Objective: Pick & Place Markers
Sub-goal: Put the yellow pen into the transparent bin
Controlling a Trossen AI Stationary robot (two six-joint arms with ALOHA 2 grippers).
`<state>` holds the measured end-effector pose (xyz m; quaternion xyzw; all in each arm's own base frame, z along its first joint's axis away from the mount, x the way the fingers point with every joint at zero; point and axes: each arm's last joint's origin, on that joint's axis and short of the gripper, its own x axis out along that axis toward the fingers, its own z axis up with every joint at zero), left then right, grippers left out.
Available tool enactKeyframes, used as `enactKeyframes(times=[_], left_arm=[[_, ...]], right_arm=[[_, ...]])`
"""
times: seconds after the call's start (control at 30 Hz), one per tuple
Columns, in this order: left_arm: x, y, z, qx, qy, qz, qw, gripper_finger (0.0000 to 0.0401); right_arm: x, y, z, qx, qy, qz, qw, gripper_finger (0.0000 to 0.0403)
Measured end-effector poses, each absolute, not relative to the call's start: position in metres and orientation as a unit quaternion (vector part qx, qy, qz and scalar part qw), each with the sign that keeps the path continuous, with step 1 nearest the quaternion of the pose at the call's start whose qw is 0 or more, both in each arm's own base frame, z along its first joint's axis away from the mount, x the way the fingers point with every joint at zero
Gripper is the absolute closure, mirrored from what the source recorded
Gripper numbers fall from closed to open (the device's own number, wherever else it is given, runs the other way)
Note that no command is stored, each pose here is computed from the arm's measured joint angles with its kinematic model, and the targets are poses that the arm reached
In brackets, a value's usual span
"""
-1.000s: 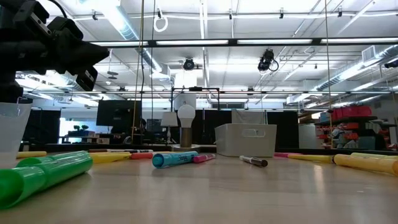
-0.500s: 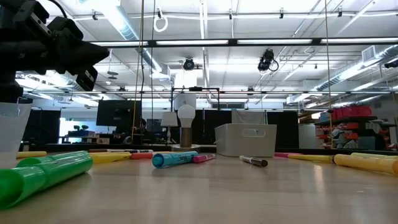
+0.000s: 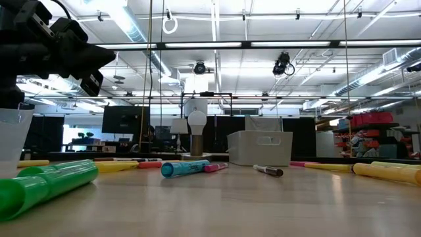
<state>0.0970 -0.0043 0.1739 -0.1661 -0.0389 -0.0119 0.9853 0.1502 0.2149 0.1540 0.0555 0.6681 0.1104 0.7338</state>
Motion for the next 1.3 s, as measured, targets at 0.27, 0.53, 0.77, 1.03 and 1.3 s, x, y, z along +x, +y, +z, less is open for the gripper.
enactKeyframes(times=[0.27,0.53,0.77,1.03,1.3], left_arm=[[0.097,-0.004,0.174,-0.166,-0.039,-0.012,0.985,0.0367],[0.097,-0.004,0.174,-0.166,-0.039,-0.012,0.985,0.0367],[0.097,-0.004,0.174,-0.166,-0.039,-0.012,0.985,0.0367],[0.096,-0.004,0.182,-0.216,-0.083,-0.019,0.973,0.0367],[0.096,0.000,0.188,-0.228,-0.127,0.048,0.964,0.0367]], right_arm=[[0.158,0.204,0.198,0.162,0.652,0.090,0.735,0.0270],[0.175,0.184,0.243,0.190,0.499,0.093,0.840,0.0302],[0.213,0.176,0.256,0.020,0.257,-0.025,0.966,0.0314],[0.271,0.143,0.215,-0.041,0.192,-0.076,0.978,0.0314],[0.301,0.078,0.169,-0.087,0.161,-0.171,0.968,0.0314]])
